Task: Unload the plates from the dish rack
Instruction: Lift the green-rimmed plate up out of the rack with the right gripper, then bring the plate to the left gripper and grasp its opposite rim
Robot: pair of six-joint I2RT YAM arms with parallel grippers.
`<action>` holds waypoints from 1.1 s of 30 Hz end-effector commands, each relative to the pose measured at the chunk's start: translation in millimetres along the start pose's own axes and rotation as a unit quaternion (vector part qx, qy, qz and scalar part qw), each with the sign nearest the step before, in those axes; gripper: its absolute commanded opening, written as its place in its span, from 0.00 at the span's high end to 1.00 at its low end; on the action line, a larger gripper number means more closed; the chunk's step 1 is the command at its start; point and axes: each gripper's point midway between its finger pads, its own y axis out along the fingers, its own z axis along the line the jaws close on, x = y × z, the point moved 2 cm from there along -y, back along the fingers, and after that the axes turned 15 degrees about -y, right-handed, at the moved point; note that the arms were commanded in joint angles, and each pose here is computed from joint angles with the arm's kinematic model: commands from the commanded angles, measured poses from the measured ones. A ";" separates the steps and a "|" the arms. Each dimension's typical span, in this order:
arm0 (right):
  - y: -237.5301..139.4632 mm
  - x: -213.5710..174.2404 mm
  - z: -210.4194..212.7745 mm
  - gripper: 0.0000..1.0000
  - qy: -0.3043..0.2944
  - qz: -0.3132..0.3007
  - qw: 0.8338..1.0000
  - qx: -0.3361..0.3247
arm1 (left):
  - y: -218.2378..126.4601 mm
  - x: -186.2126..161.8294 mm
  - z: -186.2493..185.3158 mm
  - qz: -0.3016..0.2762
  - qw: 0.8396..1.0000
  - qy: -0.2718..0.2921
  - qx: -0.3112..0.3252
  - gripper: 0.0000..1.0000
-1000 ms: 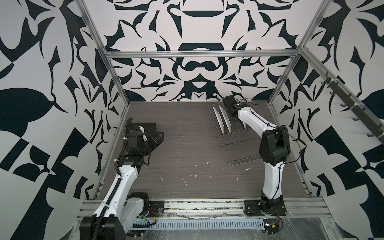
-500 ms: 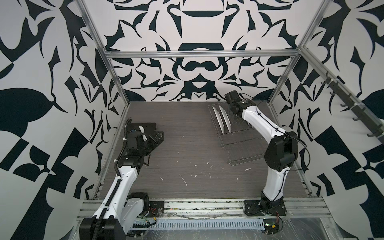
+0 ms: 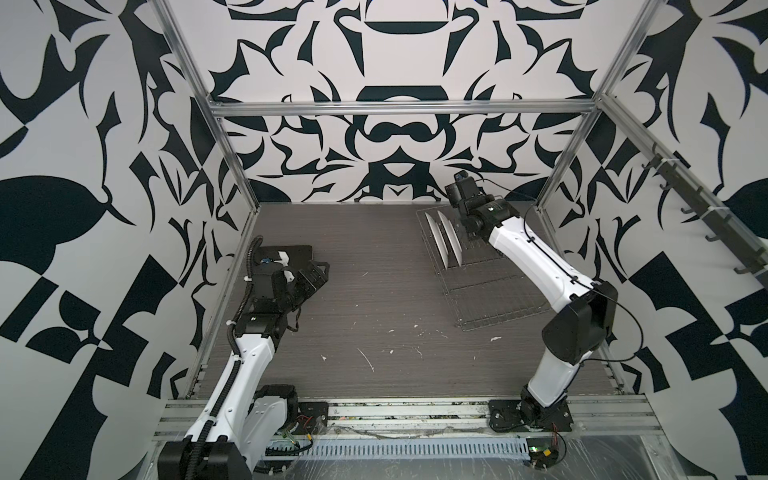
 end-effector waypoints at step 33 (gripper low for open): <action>-154.5 49.4 95.5 1.00 0.410 -0.202 0.707 0.539 | 4.8 -31.5 -59.9 0.103 0.982 -0.017 -0.159 0.01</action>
